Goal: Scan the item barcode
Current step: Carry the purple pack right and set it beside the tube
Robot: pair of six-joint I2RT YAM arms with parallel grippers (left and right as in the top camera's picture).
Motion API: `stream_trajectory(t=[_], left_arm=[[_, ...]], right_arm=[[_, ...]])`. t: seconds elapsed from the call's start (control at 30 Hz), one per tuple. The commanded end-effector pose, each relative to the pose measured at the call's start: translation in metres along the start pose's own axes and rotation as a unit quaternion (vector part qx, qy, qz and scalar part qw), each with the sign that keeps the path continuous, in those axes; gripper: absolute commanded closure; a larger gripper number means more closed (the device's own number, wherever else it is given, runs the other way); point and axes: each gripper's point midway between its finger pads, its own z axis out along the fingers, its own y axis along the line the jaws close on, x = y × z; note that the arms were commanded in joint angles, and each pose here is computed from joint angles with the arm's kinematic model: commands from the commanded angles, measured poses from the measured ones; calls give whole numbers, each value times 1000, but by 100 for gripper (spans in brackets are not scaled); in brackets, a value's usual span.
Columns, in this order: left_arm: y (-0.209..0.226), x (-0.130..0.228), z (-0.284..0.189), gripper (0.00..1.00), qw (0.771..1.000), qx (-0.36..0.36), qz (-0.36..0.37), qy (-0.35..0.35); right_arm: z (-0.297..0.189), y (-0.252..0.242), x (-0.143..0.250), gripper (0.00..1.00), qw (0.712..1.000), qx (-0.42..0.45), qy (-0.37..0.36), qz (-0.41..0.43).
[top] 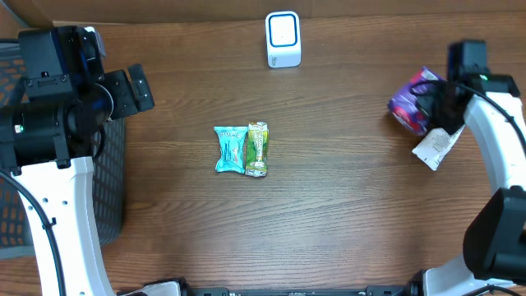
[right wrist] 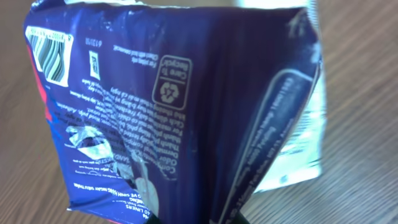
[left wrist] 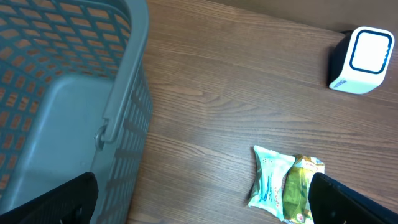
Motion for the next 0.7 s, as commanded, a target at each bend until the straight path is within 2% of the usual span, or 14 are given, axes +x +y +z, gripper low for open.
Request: stream_trajectory(t=[0.0,0.03,0.1,0.23,0.27,0.3,0.47,0.67], left_arm=[[0,-1,0,0,1000,2,8,-1],[0,-1,0,1,1000,2,8,-1],[0,-1,0,1,1000,2,8,-1],[0,-1,0,1,1000,2,8,-1],[0,-1,0,0,1000,2,8,-1],[0,-1,0,0,1000,2,8,-1],[0,-1,0,1,1000,2,8,-1],[0,-1,0,1,1000,2,8,-1]], right_arm=[[17,-18,-3,93,999,-4,12,41],[18,-22,-6,84,999,-3,9,46],[18,-25,-10,53,999,-4,8,42],[12,-18,-5,15,999,-24,28,11],[8,-15,-3,3,999,-31,36,4],[4,-11,-1,0,998,-41,46,-3],[-39,2,10,0,993,-62,92,-29],[-94,40,35,0,976,-126,127,-124]])
